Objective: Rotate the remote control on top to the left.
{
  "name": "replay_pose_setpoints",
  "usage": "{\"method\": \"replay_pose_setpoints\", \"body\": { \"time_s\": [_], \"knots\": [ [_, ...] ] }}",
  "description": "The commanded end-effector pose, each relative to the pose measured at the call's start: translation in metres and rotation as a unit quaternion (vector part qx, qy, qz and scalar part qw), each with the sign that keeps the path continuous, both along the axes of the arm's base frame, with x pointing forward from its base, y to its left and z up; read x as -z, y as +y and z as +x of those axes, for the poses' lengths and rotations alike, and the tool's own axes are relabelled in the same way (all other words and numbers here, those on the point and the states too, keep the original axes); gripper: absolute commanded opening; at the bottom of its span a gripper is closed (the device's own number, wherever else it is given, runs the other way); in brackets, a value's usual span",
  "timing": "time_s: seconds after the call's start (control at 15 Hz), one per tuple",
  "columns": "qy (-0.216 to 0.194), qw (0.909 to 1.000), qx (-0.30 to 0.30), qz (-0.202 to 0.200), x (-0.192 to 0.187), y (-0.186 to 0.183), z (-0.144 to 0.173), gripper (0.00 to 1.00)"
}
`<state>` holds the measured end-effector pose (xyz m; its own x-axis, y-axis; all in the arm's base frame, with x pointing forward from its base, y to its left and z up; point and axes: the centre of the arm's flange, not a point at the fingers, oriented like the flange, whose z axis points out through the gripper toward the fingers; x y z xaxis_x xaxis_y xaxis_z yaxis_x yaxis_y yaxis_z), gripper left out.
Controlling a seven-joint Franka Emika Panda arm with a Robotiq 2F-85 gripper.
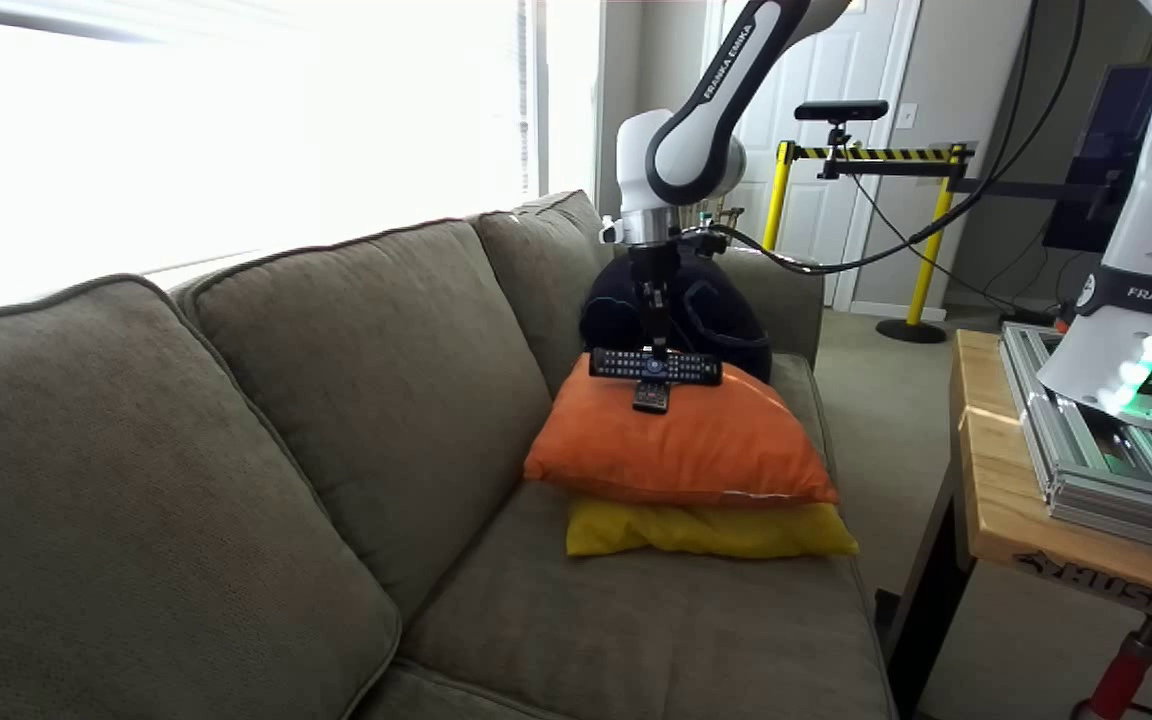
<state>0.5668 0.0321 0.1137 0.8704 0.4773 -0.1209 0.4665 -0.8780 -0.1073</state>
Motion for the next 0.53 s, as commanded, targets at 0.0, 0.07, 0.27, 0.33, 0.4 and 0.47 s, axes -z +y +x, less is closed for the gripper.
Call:
{"method": "replay_pose_setpoints", "body": {
  "time_s": [0.0, 0.07, 0.27, 0.33, 0.4, 0.47],
  "knots": [
    [0.008, 0.9998, -0.009, -0.018, -0.0091, -0.0107, -0.0186, 0.05],
    [0.006, 0.9998, -0.008, -0.02, -0.0094, -0.0118, -0.0194, 0.05],
    [0.008, 0.9998, 0.0, -0.02, -0.008, -0.0152, -0.0191, 0.48],
    [0.008, 0.9998, 0.001, -0.019, -0.0078, -0.0161, -0.0194, 0.52],
    [0.008, 0.9998, 0.004, -0.019, -0.0073, -0.0168, -0.0199, 0.6],
    [0.009, 0.9998, 0.004, -0.019, -0.0069, -0.0173, -0.02, 0.66]
  ]
}}
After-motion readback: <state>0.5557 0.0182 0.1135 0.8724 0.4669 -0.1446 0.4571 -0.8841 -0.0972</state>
